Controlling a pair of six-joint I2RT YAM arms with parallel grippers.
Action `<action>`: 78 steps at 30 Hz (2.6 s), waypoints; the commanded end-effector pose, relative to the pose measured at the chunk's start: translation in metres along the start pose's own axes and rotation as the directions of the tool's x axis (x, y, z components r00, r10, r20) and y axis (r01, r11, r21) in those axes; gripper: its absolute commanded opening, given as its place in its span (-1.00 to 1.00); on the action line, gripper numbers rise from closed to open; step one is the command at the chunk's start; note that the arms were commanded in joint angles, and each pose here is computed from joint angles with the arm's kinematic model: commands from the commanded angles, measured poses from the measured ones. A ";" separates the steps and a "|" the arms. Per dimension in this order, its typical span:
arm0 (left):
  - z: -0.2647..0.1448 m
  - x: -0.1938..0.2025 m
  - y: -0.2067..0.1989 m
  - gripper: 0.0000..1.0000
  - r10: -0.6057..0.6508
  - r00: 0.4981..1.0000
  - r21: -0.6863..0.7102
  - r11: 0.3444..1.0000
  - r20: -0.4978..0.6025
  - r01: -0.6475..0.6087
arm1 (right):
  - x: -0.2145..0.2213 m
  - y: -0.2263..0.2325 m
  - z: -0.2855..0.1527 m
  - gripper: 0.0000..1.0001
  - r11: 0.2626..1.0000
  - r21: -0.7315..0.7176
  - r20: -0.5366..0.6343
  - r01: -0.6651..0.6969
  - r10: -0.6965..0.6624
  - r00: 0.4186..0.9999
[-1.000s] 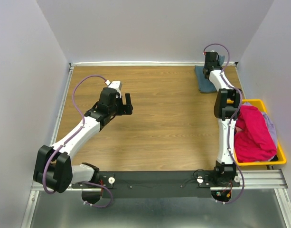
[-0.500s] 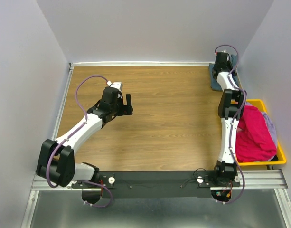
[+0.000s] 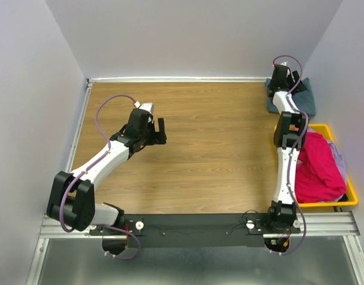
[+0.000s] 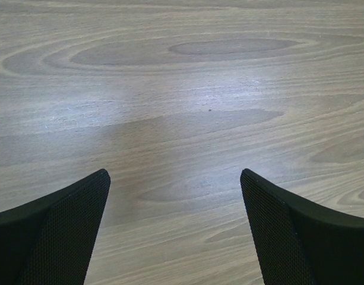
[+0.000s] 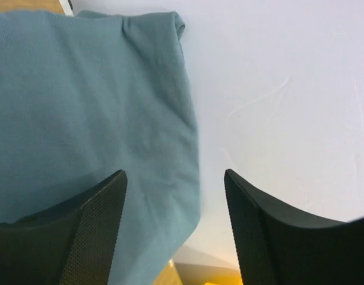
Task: Fold and stack the t-shirts
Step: Neatly place the folded tshirt to the corner, then reset both grippers
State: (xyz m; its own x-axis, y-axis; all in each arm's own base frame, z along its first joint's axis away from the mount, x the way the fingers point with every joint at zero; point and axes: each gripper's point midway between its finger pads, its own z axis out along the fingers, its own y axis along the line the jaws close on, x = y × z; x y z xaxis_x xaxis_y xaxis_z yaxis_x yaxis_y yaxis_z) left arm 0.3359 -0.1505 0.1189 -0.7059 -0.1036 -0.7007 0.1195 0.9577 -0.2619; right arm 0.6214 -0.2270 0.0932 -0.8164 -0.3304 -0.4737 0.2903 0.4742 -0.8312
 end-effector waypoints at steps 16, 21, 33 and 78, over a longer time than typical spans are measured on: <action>-0.010 -0.008 -0.001 0.97 -0.022 0.997 0.026 0.999 0.074 0.020 | -0.029 0.038 -0.078 0.08 0.703 -0.507 -0.048 -0.499 0.554 0.831; -0.015 0.004 0.005 0.97 -0.035 0.997 0.019 0.999 0.074 0.034 | -0.033 0.054 -0.071 -0.02 0.562 -0.579 -0.147 -0.591 0.641 0.753; -0.021 0.015 0.011 0.97 -0.032 0.997 0.007 0.999 0.070 0.032 | -0.023 0.127 -0.077 -0.04 0.291 -0.697 -0.381 -0.655 0.624 0.682; -0.100 -0.055 0.044 0.97 -0.004 0.931 -0.196 0.977 0.366 0.081 | -0.039 -0.059 -0.194 0.85 0.244 -0.736 -0.300 -0.631 0.718 0.628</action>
State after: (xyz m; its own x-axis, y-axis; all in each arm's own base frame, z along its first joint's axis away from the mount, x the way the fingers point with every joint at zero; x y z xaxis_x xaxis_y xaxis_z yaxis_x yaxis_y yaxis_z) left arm 0.3073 -0.1092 0.1577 -0.5451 -0.1719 -0.8206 0.0385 0.9726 -0.2294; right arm 0.5690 -0.0894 0.1197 -0.5747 0.3635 -0.7332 0.2438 0.9313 0.2706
